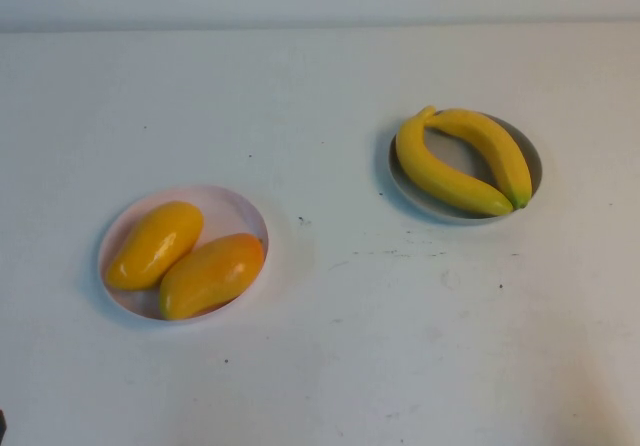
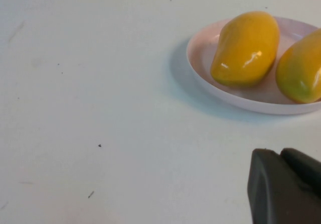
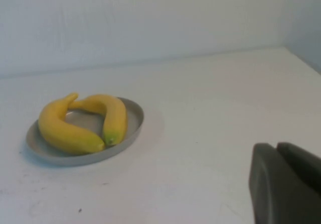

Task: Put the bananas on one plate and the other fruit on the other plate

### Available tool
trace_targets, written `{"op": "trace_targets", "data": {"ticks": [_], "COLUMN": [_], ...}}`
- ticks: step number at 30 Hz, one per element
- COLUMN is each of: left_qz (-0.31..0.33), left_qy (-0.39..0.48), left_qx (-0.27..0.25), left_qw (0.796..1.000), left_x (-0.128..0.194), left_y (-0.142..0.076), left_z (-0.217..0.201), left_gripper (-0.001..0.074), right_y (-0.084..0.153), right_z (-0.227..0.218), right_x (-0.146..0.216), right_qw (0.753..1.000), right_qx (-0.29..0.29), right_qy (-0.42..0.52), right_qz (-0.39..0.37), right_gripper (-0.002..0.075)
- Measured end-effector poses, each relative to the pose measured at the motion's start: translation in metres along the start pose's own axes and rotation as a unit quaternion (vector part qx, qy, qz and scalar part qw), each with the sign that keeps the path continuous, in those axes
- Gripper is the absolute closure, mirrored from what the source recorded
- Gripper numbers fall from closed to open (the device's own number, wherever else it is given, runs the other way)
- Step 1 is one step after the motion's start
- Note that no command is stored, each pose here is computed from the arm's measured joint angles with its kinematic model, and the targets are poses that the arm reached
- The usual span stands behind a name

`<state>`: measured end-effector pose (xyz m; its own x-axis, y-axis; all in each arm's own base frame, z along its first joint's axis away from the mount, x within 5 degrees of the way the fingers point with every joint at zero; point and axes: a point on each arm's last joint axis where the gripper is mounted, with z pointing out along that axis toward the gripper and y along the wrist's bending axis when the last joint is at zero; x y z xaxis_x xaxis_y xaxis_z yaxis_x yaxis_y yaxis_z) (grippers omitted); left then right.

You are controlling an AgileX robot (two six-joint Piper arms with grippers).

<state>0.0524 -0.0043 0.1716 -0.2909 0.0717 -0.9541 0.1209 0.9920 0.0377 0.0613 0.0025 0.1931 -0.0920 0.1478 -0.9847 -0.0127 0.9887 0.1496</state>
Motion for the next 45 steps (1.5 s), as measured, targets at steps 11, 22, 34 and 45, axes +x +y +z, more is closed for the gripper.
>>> {"op": "trace_targets", "data": {"ticks": [11,22,34,45], "left_qz": [0.0,0.0,0.0,0.0], "left_qy": [0.0,0.0,0.0,0.0], "left_qx": [0.0,0.0,0.0,0.0], "left_qw": [1.0,1.0,1.0,1.0], "left_x": [0.0,0.0,0.0,0.0], "left_y": [0.0,0.0,0.0,0.0], "left_z": [0.0,0.0,0.0,0.0], "left_gripper": [0.0734,0.0734,0.0734,0.0734], "right_y": [0.002,0.002,0.002,0.003], "right_z": [-0.006,-0.006,-0.006,-0.006], "right_x": [0.02,0.021,0.021,0.021], "right_qw": [0.995,0.994,0.994,0.994], "right_qx": [-0.013,-0.015,-0.015,-0.016], "right_qy": [0.094,0.098,0.098,0.101], "right_qz": [-0.044,-0.041,-0.04,-0.04], "right_gripper": [0.0741,0.0741,0.0741,0.0741]}}
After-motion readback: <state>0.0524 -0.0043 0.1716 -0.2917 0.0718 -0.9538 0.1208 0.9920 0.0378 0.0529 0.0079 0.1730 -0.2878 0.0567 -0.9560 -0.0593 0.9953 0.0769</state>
